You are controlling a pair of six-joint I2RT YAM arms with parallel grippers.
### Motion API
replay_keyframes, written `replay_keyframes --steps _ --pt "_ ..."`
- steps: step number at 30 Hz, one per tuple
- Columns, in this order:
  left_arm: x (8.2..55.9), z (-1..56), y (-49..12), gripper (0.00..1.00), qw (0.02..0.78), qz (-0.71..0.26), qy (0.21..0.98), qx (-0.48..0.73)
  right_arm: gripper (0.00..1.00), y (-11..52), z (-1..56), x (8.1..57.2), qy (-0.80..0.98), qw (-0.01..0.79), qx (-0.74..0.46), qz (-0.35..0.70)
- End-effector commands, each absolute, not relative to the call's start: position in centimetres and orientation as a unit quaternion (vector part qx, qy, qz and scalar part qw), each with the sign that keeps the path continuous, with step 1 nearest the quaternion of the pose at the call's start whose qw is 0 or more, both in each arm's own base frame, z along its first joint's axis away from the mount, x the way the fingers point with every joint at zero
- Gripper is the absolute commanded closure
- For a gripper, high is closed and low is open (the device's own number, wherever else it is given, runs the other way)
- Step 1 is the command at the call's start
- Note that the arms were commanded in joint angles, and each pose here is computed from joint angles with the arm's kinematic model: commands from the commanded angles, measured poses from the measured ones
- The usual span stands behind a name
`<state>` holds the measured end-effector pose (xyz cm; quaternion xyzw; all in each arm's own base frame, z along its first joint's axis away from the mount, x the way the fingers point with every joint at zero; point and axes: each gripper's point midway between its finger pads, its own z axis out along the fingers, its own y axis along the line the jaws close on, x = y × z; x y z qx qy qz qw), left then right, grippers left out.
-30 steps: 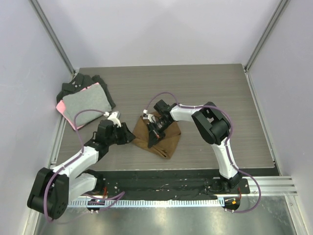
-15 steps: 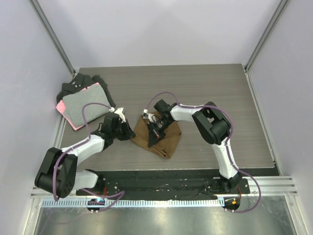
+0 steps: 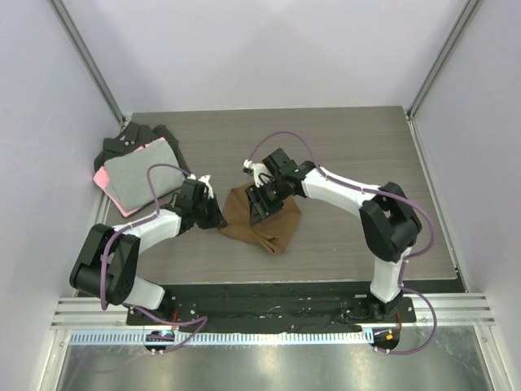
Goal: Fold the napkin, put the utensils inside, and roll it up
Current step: Roll the napkin with the utensil
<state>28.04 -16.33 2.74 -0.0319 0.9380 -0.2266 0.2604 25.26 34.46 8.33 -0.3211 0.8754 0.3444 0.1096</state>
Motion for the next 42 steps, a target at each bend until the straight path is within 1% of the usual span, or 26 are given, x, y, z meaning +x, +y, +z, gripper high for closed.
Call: replay_keyframes --steps 1,5,9,11,20,27,35,42 --pt "27.7 2.2 -16.0 1.00 0.241 -0.213 0.947 -0.029 0.50 35.1 12.2 23.8 0.857 0.179 -0.370 0.310" --pt "27.7 2.5 -16.0 1.00 0.246 -0.214 0.945 -0.029 0.50 36.4 11.8 19.9 0.850 0.168 -0.405 0.293" --pt "27.8 2.8 -16.0 1.00 0.250 -0.215 0.944 -0.027 0.50 37.0 10.6 17.3 0.849 0.143 -0.420 0.285" --pt "27.8 2.8 -16.1 1.00 0.250 -0.217 0.943 -0.027 0.50 36.5 9.4 16.8 0.858 0.126 -0.418 0.270" --pt "28.0 3.6 -16.2 1.00 0.261 -0.225 0.939 -0.023 0.52 33.3 7.4 18.0 0.881 0.119 -0.415 0.193" --pt "27.9 4.1 -16.7 1.00 0.267 -0.231 0.935 -0.012 0.53 31.9 7.1 19.4 0.888 0.123 -0.403 0.184" --pt "28.1 4.4 -16.8 1.00 0.271 -0.233 0.934 -0.010 0.56 29.6 4.2 20.5 0.903 0.104 -0.376 0.179" --pt "28.3 4.3 -17.0 1.00 0.267 -0.235 0.935 -0.009 0.56 28.5 1.5 20.1 0.913 0.074 -0.359 0.179"
